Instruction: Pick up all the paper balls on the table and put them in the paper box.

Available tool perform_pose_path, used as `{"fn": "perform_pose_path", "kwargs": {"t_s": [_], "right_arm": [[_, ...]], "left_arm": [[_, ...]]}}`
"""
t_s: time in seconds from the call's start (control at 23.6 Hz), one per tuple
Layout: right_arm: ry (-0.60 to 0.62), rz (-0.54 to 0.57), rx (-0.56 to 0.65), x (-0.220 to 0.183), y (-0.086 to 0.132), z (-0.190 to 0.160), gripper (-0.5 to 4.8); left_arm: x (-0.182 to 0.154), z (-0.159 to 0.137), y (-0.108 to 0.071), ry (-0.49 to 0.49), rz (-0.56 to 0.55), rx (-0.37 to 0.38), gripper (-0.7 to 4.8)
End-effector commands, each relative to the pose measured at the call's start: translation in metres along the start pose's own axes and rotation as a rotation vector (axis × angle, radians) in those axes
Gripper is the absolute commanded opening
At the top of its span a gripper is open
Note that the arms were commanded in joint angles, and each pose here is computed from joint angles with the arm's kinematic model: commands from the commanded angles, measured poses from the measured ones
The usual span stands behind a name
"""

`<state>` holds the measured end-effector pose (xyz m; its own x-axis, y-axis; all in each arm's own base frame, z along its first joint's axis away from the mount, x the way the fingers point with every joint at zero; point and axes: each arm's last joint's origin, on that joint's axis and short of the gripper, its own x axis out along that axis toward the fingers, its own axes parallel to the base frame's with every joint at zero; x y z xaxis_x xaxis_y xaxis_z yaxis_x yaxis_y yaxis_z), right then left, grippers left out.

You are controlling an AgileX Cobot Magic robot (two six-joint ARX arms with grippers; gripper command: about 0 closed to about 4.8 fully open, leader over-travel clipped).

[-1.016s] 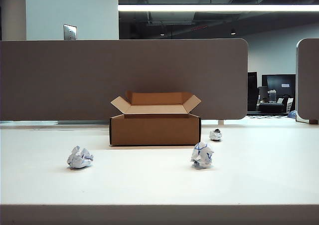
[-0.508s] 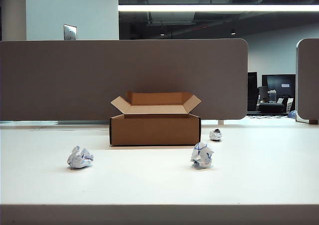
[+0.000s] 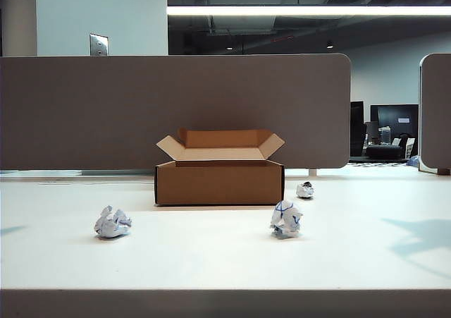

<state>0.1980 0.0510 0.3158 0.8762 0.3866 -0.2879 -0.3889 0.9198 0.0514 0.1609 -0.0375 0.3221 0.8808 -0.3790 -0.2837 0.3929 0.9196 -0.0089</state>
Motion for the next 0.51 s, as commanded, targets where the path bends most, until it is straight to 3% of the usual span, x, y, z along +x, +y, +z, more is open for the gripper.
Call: {"fn": "perform_pose_path", "kwargs": {"t_s": [0.04, 0.08, 0.17, 0.25, 0.3, 0.38, 0.47, 0.51], "right_arm": [[0.073, 0.078, -0.036, 0.027, 0.013, -0.007, -0.06], [0.115, 0.107, -0.053, 0.037, 0.02, -0.013, -0.05], [0.159, 0.125, -0.069, 0.048, 0.031, -0.02, -0.02], [0.222, 0.139, -0.163, 0.065, 0.046, -0.031, 1.07], [0.252, 0.151, -0.212, 0.074, 0.055, -0.037, 1.91], [0.303, 0.162, -0.239, 0.088, 0.068, -0.048, 2.9], [0.344, 0.165, -0.256, 0.1, 0.075, -0.06, 3.76], [0.363, 0.158, -0.263, 0.106, 0.079, -0.066, 3.87]], "left_arm": [[0.023, 0.0, -0.001, 0.066, -0.1, -0.011, -0.06], [0.035, -0.004, -0.001, 0.109, -0.168, -0.026, -0.06], [0.046, -0.009, 0.0, 0.16, -0.176, -0.037, 0.0], [0.062, -0.017, 0.002, 0.219, -0.188, -0.035, 1.04], [0.073, -0.023, 0.001, 0.254, -0.203, -0.007, 1.23], [0.085, -0.032, -0.001, 0.306, -0.233, 0.042, 1.6], [0.098, -0.041, -0.009, 0.362, -0.266, 0.109, 2.18], [0.105, -0.048, -0.013, 0.4, -0.278, 0.149, 2.19]]}}
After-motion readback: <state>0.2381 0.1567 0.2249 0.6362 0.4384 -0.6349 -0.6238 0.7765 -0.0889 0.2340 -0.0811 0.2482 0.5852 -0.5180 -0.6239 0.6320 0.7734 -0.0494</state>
